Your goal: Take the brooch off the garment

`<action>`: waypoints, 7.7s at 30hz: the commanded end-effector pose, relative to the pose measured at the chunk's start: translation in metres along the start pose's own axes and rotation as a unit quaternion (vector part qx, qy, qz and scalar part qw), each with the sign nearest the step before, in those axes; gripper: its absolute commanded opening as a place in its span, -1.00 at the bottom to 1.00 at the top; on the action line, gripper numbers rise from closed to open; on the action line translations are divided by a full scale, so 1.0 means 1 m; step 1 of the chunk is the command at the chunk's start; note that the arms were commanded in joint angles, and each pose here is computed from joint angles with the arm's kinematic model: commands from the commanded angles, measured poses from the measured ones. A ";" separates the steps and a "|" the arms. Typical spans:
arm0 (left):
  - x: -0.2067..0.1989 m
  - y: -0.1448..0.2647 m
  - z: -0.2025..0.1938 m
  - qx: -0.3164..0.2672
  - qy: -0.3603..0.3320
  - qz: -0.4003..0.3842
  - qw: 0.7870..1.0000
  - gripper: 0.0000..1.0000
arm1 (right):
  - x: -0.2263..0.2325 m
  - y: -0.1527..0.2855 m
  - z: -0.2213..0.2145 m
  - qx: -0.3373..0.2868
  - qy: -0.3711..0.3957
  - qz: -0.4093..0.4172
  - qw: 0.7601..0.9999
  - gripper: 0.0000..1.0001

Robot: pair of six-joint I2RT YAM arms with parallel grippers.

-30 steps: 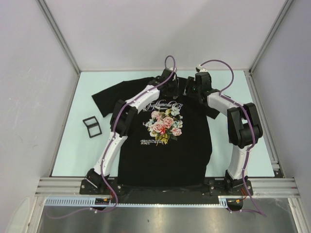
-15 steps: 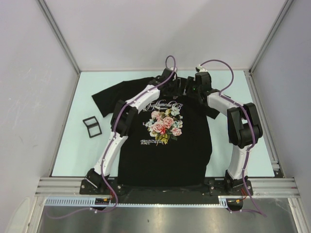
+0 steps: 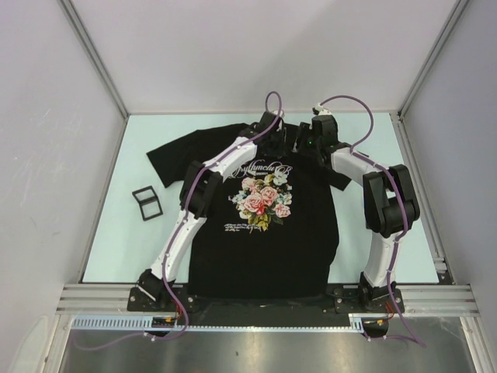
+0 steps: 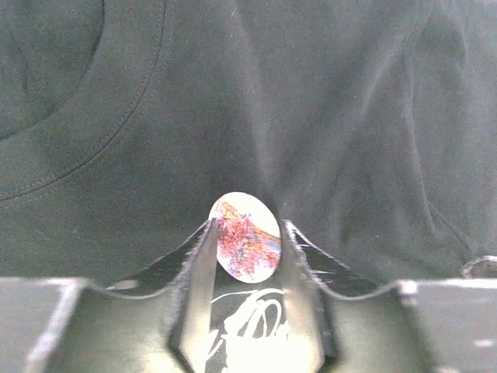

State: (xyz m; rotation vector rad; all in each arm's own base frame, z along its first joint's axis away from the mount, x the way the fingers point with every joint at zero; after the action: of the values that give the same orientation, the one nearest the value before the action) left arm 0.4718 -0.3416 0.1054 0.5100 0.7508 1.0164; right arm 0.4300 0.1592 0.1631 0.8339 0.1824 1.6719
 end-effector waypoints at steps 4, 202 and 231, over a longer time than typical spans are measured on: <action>-0.010 0.014 0.015 -0.024 -0.008 -0.014 1.000 -0.47 | -0.001 -0.003 0.004 -0.013 -0.002 0.003 1.000 0.03; -0.028 0.046 0.007 -0.101 -0.041 -0.119 0.987 -1.00 | 0.043 -0.036 -0.012 -0.001 -0.025 0.116 0.993 -1.00; -0.005 0.054 0.023 -0.138 0.011 -0.070 0.988 -1.00 | 0.037 -0.021 -0.018 0.006 -0.033 0.030 0.999 -1.00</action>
State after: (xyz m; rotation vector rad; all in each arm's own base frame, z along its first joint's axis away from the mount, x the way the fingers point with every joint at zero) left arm 0.4510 -0.3255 0.1268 0.2984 0.6680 0.9596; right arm 0.4328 0.1984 0.1456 0.8937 0.1722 1.6589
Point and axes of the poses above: each gripper's point midway between its finger pads, its own y axis back along the fingers, its own x axis along the line the jaws close on, z = x × y, the point moved 10 cm from there along y, back along the fingers, and after that the axes turned 2 degrees about -y, right-handed, at the moved point
